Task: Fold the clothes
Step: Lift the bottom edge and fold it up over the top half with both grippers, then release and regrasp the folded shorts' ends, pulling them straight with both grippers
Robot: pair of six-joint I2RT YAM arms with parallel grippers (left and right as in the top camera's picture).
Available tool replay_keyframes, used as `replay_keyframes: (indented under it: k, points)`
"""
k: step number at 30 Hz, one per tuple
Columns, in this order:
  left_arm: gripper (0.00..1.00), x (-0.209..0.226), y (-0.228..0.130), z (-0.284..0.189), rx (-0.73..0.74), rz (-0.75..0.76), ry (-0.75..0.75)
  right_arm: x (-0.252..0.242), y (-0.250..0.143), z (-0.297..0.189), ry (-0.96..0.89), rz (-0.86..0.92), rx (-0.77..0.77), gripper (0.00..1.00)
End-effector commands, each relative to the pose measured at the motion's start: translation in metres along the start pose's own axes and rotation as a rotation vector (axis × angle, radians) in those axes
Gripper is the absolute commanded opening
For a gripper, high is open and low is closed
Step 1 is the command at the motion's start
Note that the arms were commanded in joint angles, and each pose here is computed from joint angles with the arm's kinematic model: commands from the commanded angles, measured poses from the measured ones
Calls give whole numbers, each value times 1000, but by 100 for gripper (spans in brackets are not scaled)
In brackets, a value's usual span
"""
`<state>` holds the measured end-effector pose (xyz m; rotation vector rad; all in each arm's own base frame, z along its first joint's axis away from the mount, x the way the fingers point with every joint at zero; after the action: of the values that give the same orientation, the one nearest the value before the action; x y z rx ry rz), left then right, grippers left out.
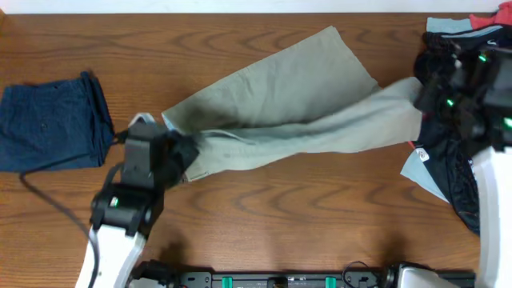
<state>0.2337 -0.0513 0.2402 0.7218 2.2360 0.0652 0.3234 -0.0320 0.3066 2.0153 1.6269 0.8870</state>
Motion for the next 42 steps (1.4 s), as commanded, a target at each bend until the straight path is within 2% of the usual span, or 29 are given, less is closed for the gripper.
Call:
replay_keyframes:
  k: [1,7,13,14,15,16,17,18,19,21,28,33,42]
  points:
    - [6,0,25,17,-108,-98,56,16,8,26,49,-23,2,1]
    - [6,10,61,49,-184,-181,88,38,26,71,108,-33,-84,2]
    - [7,10,84,75,-238,-210,55,58,37,121,173,5,-160,1]
    - [14,8,87,81,-246,-208,39,64,38,131,190,14,-175,7]
    - [28,6,89,87,-253,-201,25,67,38,139,201,21,-183,27]
    - [48,5,92,93,-260,-188,15,72,37,149,215,32,-190,68]
    - [69,5,94,99,-260,-180,11,76,34,161,227,47,-186,99]
    - [82,8,95,105,-250,-184,18,78,30,170,238,56,-174,99]
    - [87,12,94,109,-229,-190,29,79,24,179,246,58,-147,99]
    - [90,21,90,119,-155,-206,53,76,9,194,232,64,-80,99]
    - [92,54,67,133,12,-194,222,47,-39,220,24,55,147,99]
    - [92,65,59,132,58,-163,289,30,-54,228,-128,47,200,99]
    - [92,87,46,140,121,-63,353,14,-98,264,-183,12,354,99]
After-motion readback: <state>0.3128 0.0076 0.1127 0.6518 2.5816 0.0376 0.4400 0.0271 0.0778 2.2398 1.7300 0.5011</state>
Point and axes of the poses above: each gripper's point midway between its finger pads, its own z axis out along the fingers, its own x axis along the line the jaws close on, y = z × x, the point moved 8 cm from there along -z, back along the fingers, and after that the axes turned 8 degrees about -z, right-handed, at the moved point
